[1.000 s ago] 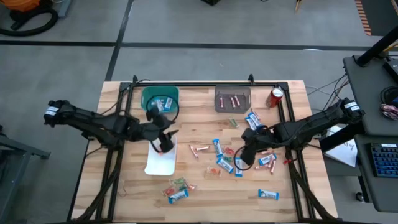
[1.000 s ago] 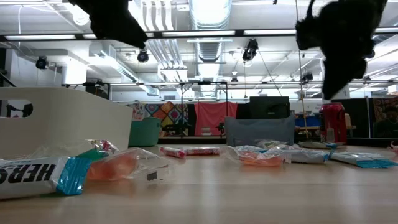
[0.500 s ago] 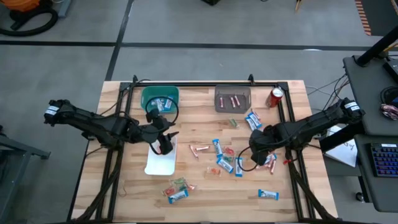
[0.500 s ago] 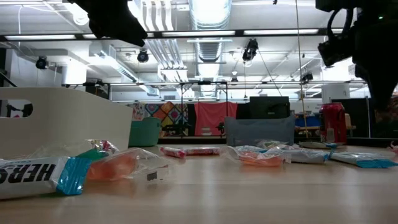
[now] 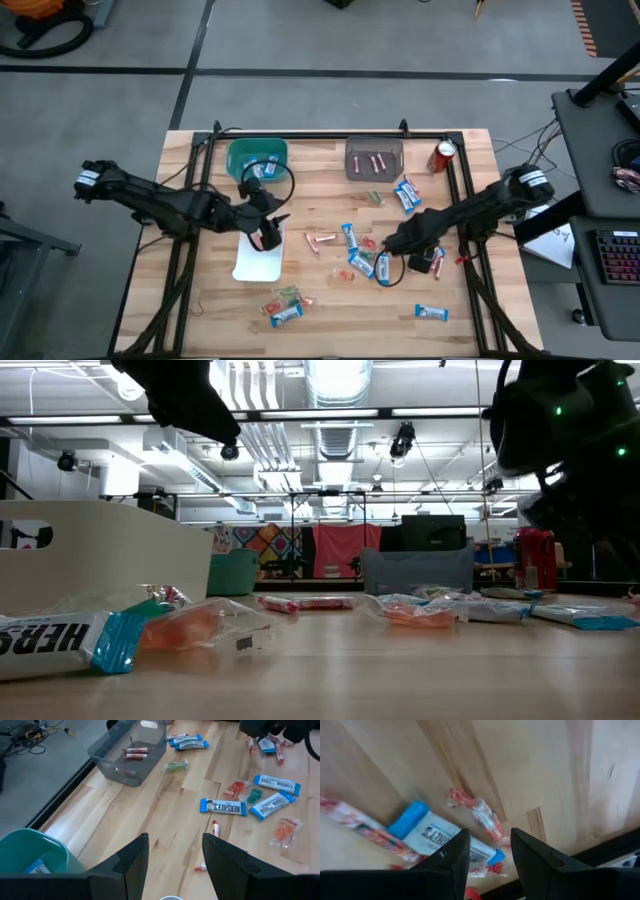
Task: Sort candy
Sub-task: Put the transparent candy rolls into the black bin
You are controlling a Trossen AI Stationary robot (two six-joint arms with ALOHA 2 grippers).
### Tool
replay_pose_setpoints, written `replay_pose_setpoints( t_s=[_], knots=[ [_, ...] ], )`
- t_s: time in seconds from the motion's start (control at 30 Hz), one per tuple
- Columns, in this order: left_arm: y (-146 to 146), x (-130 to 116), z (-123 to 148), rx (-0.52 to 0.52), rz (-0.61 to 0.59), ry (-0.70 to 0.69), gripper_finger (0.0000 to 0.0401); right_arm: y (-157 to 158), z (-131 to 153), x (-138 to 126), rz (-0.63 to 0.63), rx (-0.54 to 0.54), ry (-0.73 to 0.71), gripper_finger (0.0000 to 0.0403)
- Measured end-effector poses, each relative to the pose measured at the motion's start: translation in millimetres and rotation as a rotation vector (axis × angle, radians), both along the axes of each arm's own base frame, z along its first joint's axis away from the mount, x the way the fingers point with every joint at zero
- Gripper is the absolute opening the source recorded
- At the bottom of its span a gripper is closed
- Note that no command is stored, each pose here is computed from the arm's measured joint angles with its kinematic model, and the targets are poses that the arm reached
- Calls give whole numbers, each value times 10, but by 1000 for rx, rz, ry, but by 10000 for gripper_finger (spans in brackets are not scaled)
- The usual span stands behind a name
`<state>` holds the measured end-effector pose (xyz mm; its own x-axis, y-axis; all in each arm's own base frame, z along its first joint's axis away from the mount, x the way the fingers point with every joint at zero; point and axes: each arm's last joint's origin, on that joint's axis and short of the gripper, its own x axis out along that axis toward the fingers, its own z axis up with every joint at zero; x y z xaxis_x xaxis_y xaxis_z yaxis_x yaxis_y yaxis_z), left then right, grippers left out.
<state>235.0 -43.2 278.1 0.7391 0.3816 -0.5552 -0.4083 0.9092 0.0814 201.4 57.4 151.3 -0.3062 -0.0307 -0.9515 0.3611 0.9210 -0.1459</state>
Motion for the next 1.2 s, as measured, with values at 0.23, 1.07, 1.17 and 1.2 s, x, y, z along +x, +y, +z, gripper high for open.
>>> replay_pose_setpoints(
  t_s=[0.23, 1.07, 1.17, 1.2],
  knots=[
    [-8, 34, -40, 5, -1, 16, 168, 8, -139, 35, 59, -3, 62, 134],
    [-16, 38, -42, -12, 9, 6, 168, -7, -115, 112, 130, -7, -47, 9],
    [-24, 37, -41, -15, 9, 4, 168, 6, 27, 159, 115, 5, -116, 8],
    [-24, 37, -41, -17, 10, 3, 168, 13, 83, 183, 111, 10, -144, 8]
  ],
)
